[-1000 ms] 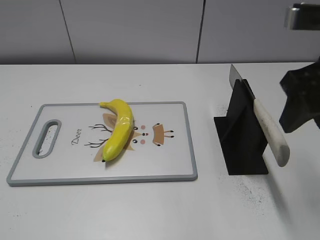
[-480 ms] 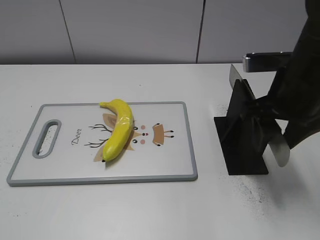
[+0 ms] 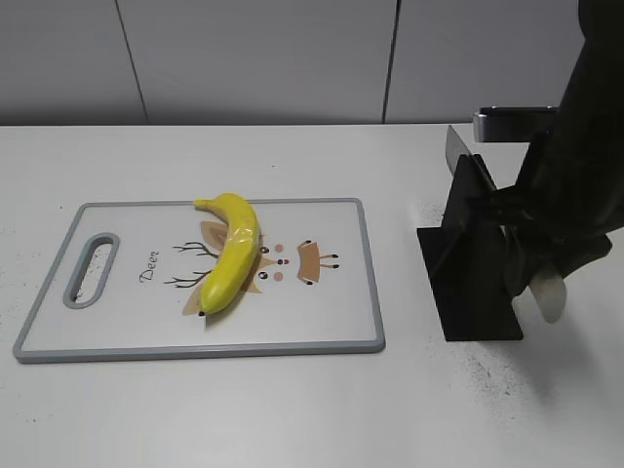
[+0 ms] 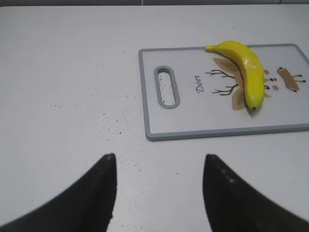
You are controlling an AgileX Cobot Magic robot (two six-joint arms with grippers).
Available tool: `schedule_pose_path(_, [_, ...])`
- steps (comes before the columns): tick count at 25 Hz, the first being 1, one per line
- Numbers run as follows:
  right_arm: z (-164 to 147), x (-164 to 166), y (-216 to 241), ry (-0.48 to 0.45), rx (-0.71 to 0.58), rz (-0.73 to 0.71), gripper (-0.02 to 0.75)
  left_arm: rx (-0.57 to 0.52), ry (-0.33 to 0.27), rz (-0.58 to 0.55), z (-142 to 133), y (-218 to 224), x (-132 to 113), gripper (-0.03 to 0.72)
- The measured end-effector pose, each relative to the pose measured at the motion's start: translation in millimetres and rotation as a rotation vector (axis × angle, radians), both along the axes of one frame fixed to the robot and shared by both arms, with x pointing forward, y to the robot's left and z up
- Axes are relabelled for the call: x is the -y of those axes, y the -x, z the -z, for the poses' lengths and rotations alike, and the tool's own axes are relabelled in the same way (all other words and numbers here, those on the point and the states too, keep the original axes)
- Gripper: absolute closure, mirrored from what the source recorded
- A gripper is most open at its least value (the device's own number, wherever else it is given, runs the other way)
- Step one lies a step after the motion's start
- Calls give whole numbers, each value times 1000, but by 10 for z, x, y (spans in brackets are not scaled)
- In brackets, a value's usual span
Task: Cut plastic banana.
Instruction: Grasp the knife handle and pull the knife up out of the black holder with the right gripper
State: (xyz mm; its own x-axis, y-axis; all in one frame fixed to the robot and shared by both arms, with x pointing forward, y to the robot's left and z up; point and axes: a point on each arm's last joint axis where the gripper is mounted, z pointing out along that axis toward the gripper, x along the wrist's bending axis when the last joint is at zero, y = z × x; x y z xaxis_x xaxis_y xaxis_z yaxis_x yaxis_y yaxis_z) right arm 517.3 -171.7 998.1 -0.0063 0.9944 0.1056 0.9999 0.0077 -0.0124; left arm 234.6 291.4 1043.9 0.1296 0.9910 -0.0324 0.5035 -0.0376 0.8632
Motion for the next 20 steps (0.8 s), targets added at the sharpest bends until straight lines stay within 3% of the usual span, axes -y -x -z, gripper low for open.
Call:
schedule_pose_path(6, [-131, -15, -20, -9, 2, 1, 575, 0, 0, 0, 0, 0, 0, 139])
schedule_pose_path(20, [-736, 47, -50, -9, 202, 0, 575, 0, 0, 0, 0, 0, 0, 139])
